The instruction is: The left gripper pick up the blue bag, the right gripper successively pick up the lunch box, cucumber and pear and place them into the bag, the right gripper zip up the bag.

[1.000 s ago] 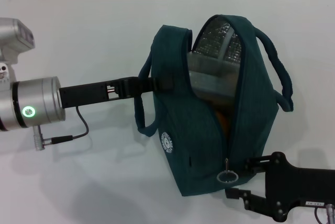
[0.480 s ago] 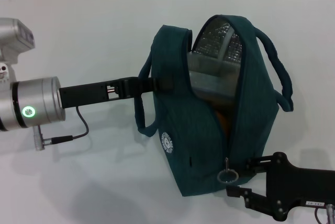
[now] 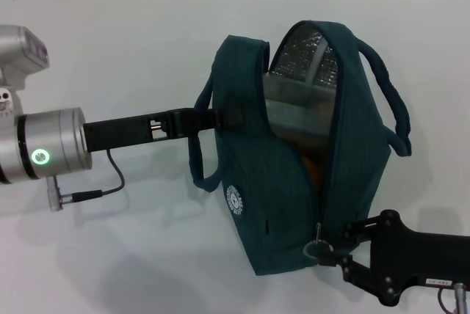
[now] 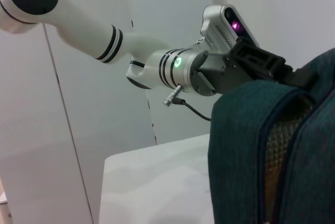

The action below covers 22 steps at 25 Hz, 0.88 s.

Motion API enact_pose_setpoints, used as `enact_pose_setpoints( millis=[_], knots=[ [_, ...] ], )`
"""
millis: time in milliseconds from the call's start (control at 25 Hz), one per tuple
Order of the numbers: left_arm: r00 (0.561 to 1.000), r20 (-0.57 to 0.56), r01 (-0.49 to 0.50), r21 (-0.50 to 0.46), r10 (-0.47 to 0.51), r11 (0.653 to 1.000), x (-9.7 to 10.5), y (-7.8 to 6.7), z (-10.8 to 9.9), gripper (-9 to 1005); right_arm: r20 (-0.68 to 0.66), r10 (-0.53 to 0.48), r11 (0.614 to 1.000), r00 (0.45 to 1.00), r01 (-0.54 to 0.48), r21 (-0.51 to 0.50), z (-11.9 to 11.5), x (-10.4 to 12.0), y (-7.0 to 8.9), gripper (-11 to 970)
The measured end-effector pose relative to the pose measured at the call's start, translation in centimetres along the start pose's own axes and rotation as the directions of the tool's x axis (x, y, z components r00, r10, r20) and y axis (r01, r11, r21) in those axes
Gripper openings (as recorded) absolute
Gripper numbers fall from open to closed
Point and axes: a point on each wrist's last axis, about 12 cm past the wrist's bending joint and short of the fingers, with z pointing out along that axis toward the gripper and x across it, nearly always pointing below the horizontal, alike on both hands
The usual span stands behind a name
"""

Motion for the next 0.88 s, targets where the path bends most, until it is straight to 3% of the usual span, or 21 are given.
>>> enact_pose_setpoints(
  millis=[240,440,880],
  knots=[
    [1.0,-0.002,0.0,0.0,0.0,1.0,0.0,0.0,0.0,75,-0.012,-0.002,1.0,1.0,0.002,0.0,0.5,0.0,-0.1,63],
    [1.0,0.0,0.001,-0.001,-0.001,1.0,0.1,0.0,-0.1,76,-0.009,-0.002,1.0,1.0,0.002,0.001,0.5,0.0,-0.2,4],
    [1.0,0.006,0.016,-0.012,-0.016,1.0,0.7,0.2,-0.6,77,0.053,-0.016,1.0,0.998,0.015,0.022,-1.6,-0.5,0.1,4]
  ],
)
